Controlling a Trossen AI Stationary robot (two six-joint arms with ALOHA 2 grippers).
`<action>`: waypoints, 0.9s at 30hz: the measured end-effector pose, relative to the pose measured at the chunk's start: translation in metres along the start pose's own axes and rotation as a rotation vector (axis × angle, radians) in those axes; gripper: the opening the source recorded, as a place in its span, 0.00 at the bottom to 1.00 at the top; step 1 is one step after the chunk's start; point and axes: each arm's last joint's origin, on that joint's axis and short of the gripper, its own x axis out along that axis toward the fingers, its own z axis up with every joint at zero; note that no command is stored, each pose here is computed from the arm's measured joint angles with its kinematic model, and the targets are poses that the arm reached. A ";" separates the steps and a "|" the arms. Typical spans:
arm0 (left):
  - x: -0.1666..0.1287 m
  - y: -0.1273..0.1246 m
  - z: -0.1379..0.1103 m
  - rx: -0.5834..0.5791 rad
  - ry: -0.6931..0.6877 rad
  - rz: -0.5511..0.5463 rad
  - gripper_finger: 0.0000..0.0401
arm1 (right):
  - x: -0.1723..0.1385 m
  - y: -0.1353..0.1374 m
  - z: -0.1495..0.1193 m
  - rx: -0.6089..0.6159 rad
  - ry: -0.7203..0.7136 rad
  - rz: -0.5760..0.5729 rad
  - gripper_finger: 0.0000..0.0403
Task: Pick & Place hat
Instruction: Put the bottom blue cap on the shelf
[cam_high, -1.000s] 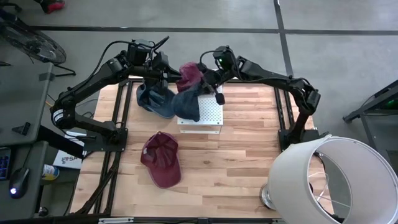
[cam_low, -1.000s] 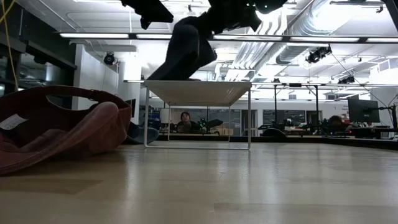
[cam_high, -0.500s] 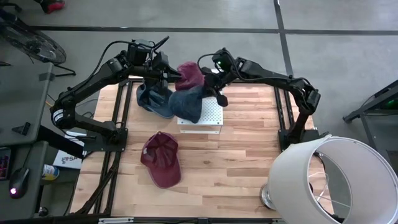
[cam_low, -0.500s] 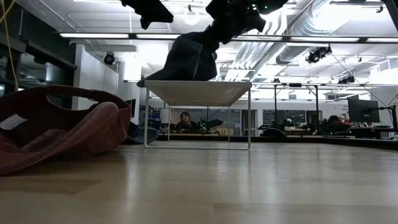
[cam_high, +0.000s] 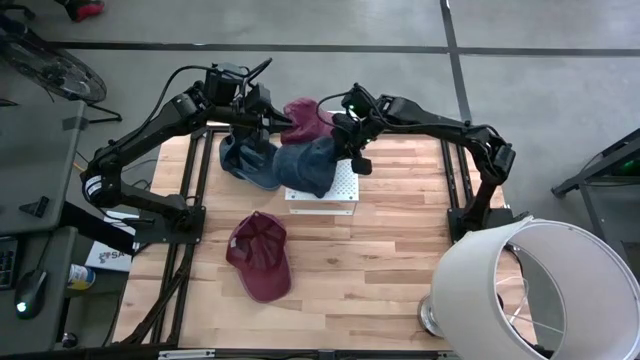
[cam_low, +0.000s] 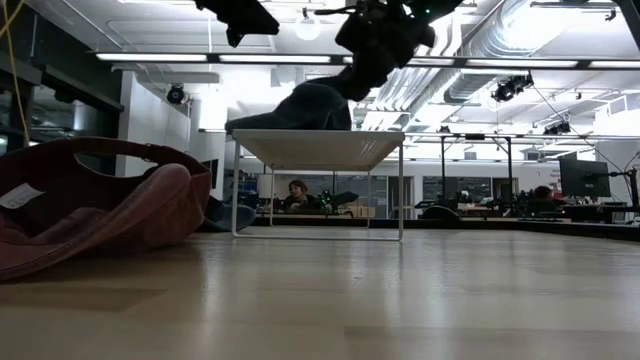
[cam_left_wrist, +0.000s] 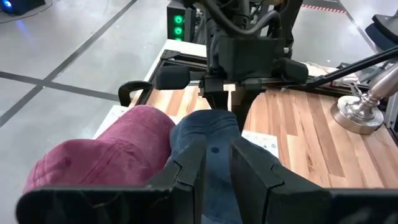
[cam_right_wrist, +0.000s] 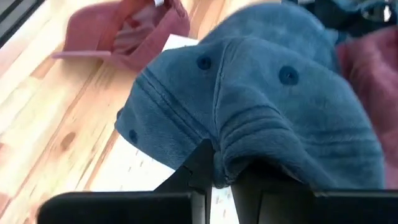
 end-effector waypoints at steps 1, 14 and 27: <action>0.000 0.000 0.000 0.000 0.000 -0.002 0.17 | 0.000 0.001 -0.001 0.007 0.011 0.003 0.08; 0.000 0.000 0.000 0.000 -0.001 -0.009 0.17 | -0.018 0.011 -0.004 0.041 0.118 -0.055 0.08; 0.000 0.000 0.000 0.000 -0.001 -0.009 0.17 | -0.024 0.014 -0.002 0.044 0.111 -0.059 0.12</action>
